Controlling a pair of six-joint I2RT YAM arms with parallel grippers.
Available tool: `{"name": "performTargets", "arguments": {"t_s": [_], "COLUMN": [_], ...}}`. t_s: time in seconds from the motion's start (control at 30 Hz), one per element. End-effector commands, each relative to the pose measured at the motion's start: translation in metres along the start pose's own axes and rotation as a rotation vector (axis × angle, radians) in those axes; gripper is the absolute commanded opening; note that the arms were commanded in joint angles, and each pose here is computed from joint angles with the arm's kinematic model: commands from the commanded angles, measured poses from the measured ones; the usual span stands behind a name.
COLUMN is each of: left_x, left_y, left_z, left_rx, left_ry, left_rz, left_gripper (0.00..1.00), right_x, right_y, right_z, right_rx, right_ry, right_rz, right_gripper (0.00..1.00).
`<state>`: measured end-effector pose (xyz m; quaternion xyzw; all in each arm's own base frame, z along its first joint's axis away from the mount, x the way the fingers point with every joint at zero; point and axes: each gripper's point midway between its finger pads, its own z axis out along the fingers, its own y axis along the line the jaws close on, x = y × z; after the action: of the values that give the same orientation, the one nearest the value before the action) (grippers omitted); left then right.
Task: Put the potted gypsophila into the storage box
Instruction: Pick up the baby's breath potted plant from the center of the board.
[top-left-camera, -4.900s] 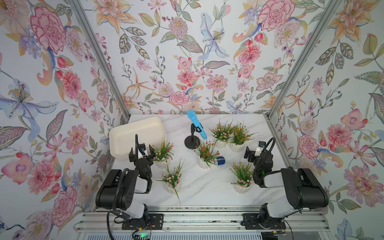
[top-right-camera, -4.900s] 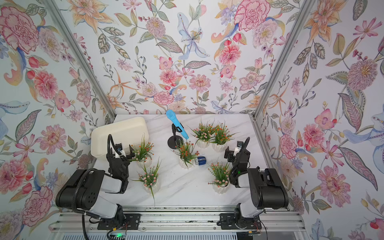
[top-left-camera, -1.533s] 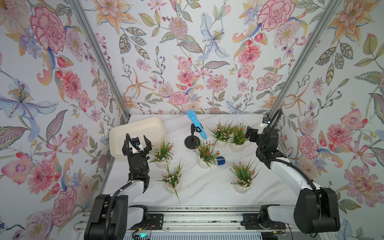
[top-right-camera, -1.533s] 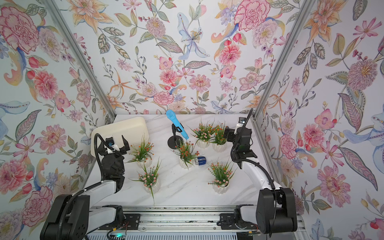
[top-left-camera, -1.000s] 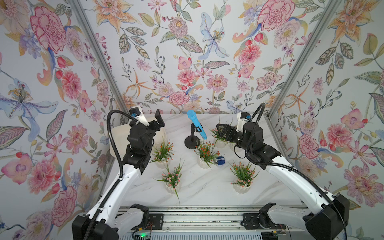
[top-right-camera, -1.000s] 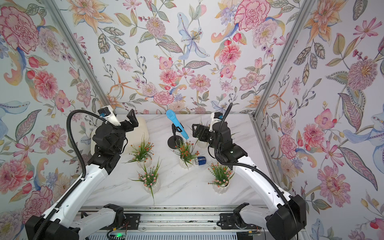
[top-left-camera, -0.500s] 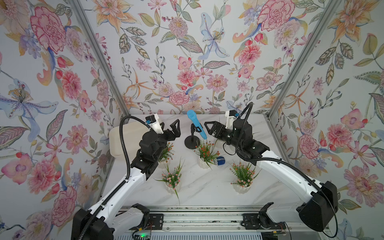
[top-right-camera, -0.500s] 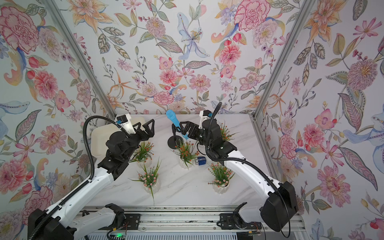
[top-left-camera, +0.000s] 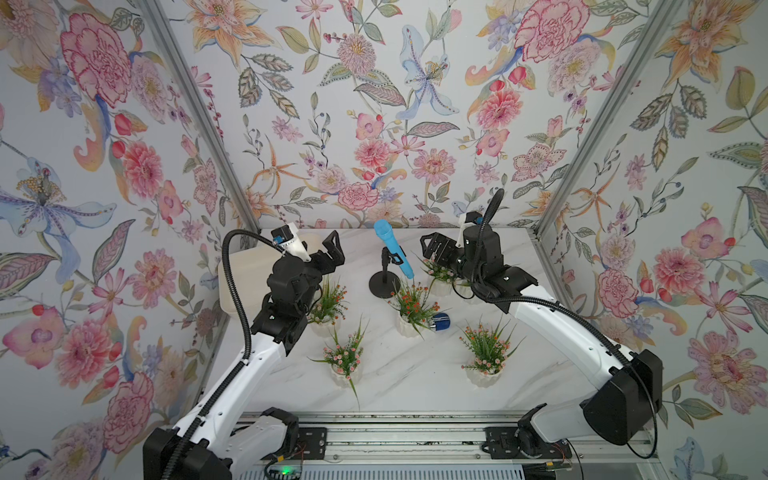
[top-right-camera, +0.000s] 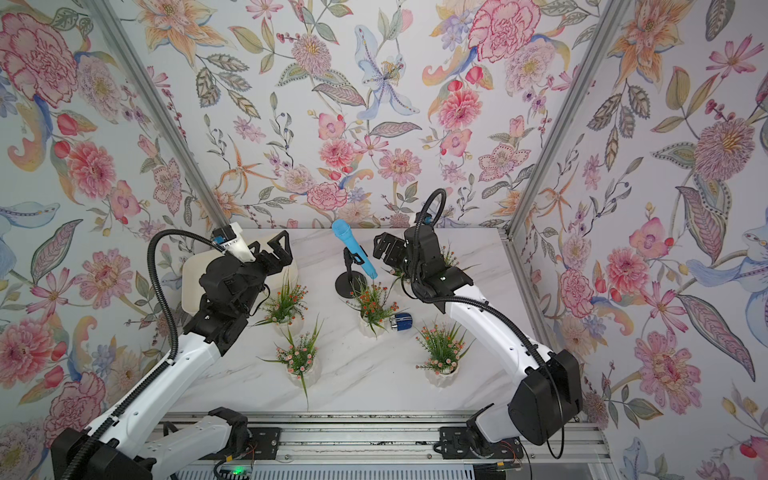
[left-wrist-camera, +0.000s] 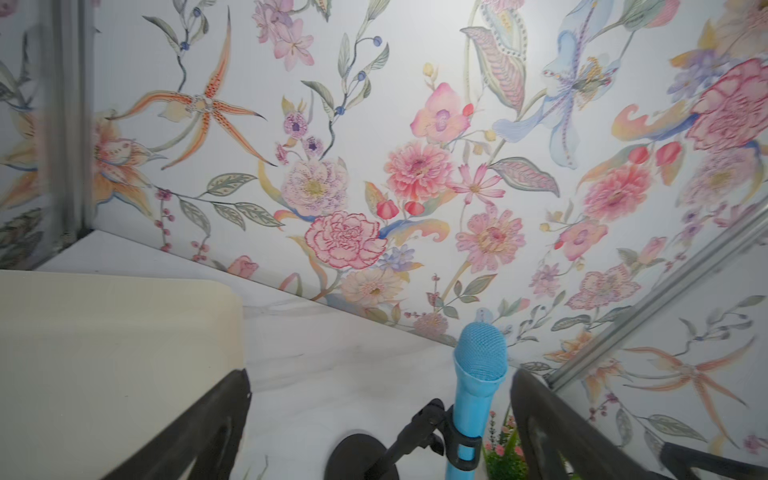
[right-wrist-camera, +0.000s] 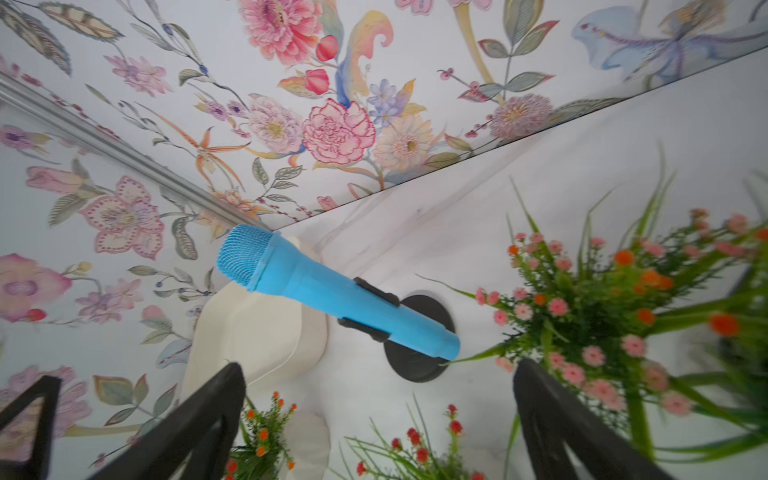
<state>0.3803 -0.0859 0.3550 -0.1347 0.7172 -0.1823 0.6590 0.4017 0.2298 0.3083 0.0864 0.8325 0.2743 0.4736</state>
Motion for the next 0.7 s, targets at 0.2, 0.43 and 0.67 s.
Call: {"name": "performTargets", "arguments": {"t_s": [0.2, 0.43, 0.67], "left_x": [0.066, 0.103, 0.134], "left_y": [0.082, 0.109, 0.121], "left_z": [-0.04, -0.093, -0.136], "left_rx": [-0.32, -0.4, -0.398], "left_ry": [0.379, 0.51, 0.625], "left_rz": [0.228, 0.135, 0.092], "left_gripper": [1.0, 0.99, 0.92], "right_x": [0.002, 0.016, 0.041], "right_y": [-0.123, -0.152, -0.109], "right_z": [-0.037, -0.044, -0.022], "right_rx": [0.454, 0.525, 0.436], "right_ry": [0.015, 0.012, 0.087], "right_rz": [-0.07, 0.003, -0.075], "right_gripper": [1.0, 1.0, 0.99]}}
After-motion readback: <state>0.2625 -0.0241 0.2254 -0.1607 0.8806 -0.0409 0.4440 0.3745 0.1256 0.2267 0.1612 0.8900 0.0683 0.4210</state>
